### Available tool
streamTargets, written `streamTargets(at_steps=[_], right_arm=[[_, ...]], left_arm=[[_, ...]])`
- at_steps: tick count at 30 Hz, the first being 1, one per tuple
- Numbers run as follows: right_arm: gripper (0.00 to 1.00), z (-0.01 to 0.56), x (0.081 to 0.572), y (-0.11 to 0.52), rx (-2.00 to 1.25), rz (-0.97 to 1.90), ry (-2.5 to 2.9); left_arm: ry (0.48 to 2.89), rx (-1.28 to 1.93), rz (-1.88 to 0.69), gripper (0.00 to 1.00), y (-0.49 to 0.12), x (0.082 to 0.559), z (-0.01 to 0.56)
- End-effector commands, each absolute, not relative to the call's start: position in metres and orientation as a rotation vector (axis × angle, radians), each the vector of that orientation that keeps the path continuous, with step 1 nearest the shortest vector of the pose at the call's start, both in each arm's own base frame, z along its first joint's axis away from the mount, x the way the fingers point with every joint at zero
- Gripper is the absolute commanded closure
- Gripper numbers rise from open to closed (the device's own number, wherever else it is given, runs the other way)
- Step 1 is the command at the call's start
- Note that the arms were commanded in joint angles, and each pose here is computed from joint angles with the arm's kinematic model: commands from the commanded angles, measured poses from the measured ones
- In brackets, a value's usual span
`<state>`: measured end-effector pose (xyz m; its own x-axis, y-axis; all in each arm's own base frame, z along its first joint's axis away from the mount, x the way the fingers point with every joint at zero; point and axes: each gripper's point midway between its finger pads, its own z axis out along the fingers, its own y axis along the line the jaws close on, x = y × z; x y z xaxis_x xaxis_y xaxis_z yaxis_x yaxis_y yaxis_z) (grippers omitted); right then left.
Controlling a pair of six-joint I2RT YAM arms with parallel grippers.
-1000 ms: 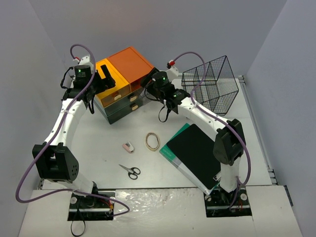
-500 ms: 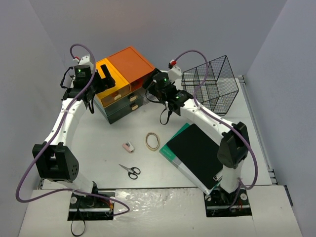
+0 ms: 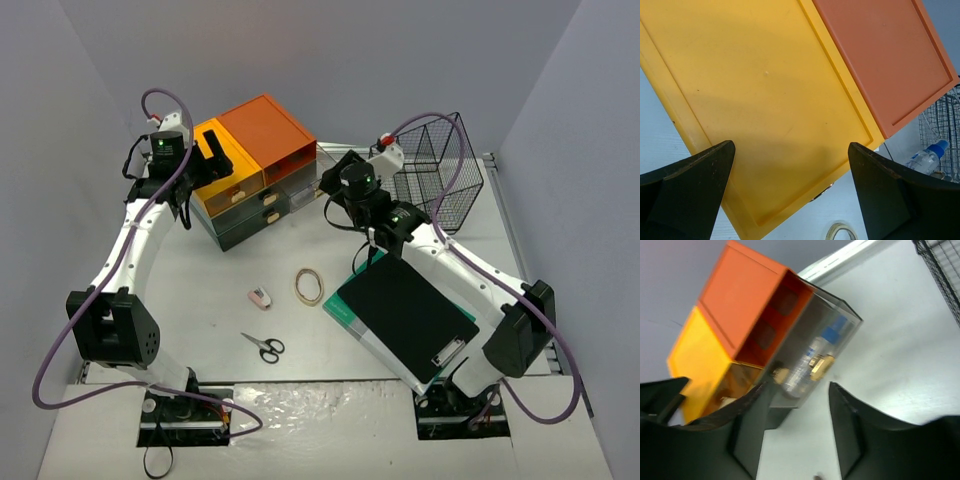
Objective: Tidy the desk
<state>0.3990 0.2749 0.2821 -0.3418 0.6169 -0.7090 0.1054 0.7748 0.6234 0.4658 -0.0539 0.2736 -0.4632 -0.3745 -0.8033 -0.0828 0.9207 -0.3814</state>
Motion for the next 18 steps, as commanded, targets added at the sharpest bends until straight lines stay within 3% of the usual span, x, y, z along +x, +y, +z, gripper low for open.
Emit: streamTargets(at_steps=[1, 5, 18], right_arm=[[0.7, 0.258, 0.406, 0.27, 0.613, 0.542, 1.881], [0.78, 0.24, 0.412, 0.265, 0.638, 0.513, 1.905], [0.8, 0.221, 0.463, 0.286, 0.564, 0.519, 1.954]], left_arm=[[2.185, -0.419, -0.266, 0.03, -0.034, 0.449, 0.23], [2.188, -0.416, -0.26, 0.03, -0.033, 0.447, 0.23], [2.193, -0.42, -0.249, 0.03, -0.029, 0.446, 0.23]])
